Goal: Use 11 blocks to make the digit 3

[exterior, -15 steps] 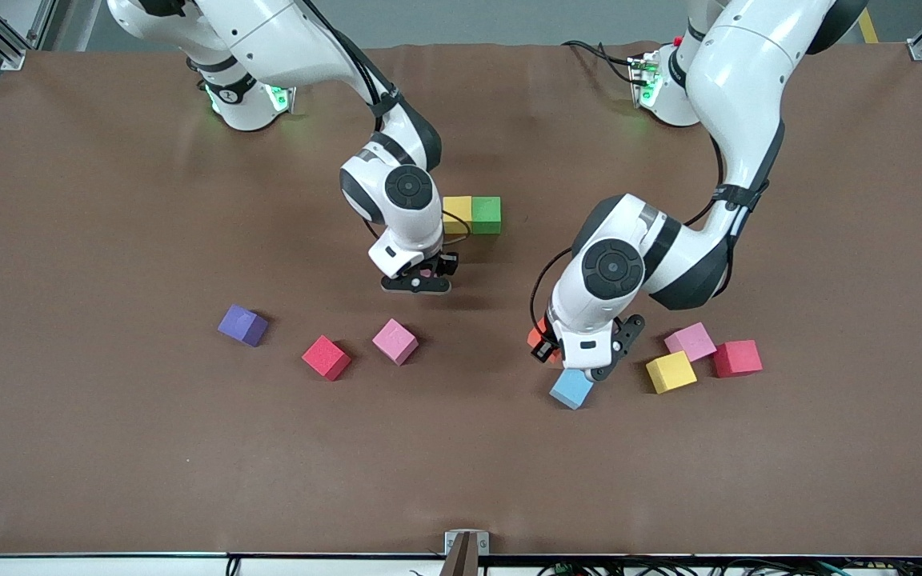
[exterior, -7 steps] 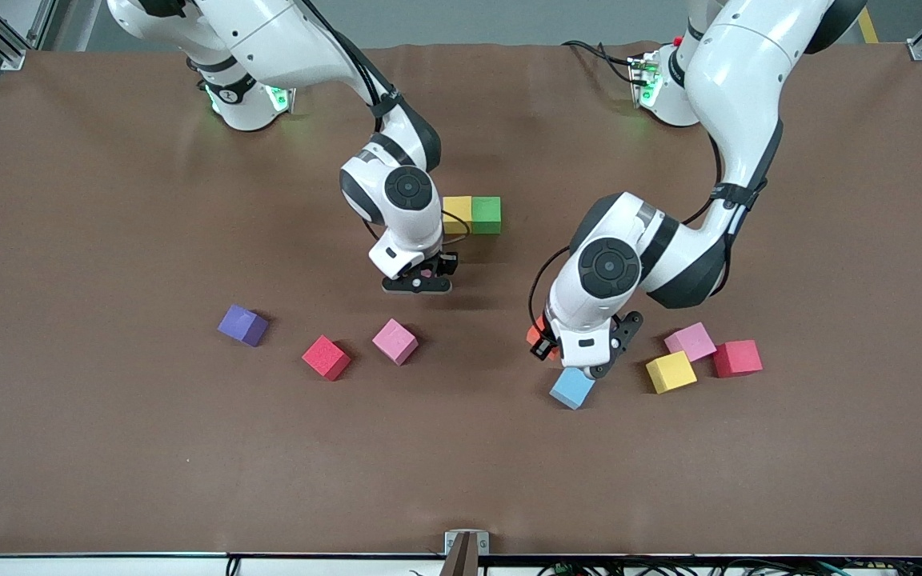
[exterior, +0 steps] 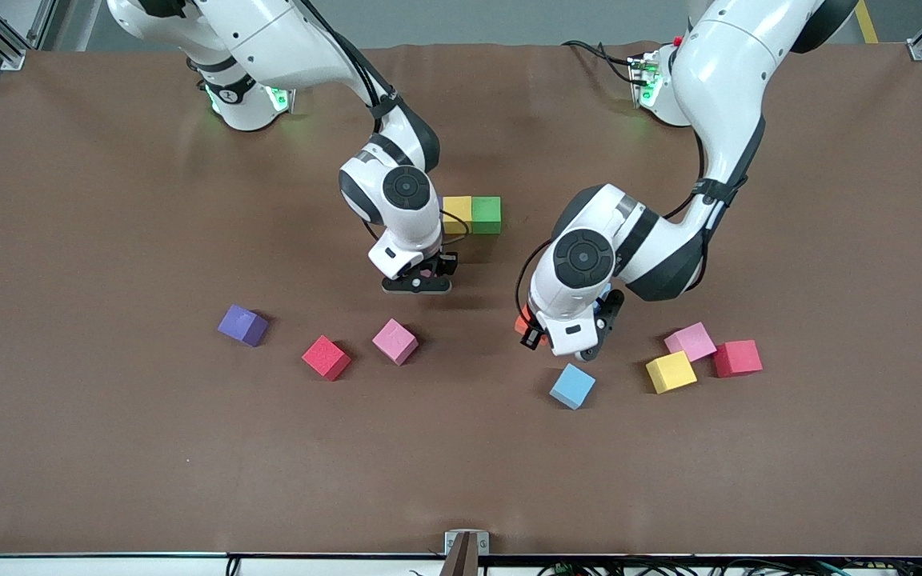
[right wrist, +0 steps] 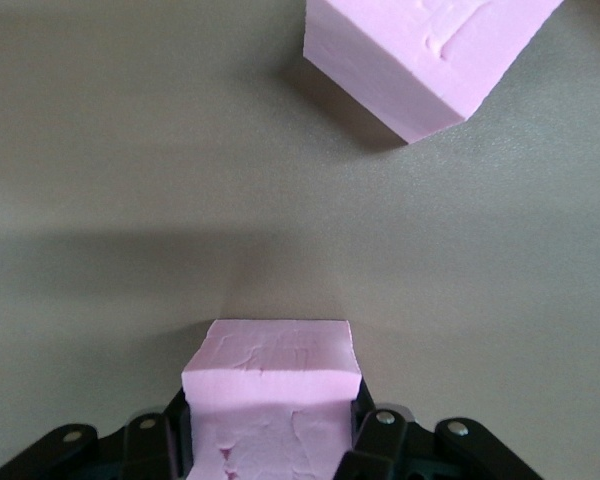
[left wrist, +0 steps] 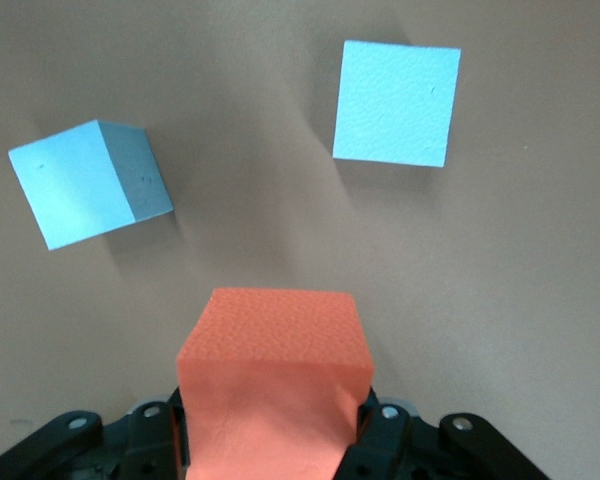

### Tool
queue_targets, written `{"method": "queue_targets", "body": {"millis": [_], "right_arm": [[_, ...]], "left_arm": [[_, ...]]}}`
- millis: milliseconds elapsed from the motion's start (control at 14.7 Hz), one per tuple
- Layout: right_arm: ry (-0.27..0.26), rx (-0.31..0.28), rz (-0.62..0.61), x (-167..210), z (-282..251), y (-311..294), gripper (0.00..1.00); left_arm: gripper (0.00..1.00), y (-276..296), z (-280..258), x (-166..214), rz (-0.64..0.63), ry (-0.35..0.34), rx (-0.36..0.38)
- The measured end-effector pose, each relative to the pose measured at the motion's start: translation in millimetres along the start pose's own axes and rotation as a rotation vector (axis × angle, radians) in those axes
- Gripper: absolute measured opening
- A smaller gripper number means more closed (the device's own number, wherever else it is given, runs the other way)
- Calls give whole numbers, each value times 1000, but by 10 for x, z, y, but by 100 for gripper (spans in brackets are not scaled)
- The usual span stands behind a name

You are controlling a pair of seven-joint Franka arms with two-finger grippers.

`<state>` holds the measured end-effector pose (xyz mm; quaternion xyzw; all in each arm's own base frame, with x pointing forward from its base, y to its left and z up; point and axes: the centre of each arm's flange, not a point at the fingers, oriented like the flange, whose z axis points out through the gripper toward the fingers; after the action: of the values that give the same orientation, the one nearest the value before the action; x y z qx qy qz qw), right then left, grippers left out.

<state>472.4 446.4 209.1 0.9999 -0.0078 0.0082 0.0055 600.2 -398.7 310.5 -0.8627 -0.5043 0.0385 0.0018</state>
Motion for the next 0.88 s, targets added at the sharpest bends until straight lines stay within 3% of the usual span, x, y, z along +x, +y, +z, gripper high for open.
{"method": "queue_targets", "body": {"millis": [885], "right_arm": [[7, 8, -10, -26, 32, 23, 56]], "left_arm": [[56, -193, 330, -418, -217, 17, 69]]}}
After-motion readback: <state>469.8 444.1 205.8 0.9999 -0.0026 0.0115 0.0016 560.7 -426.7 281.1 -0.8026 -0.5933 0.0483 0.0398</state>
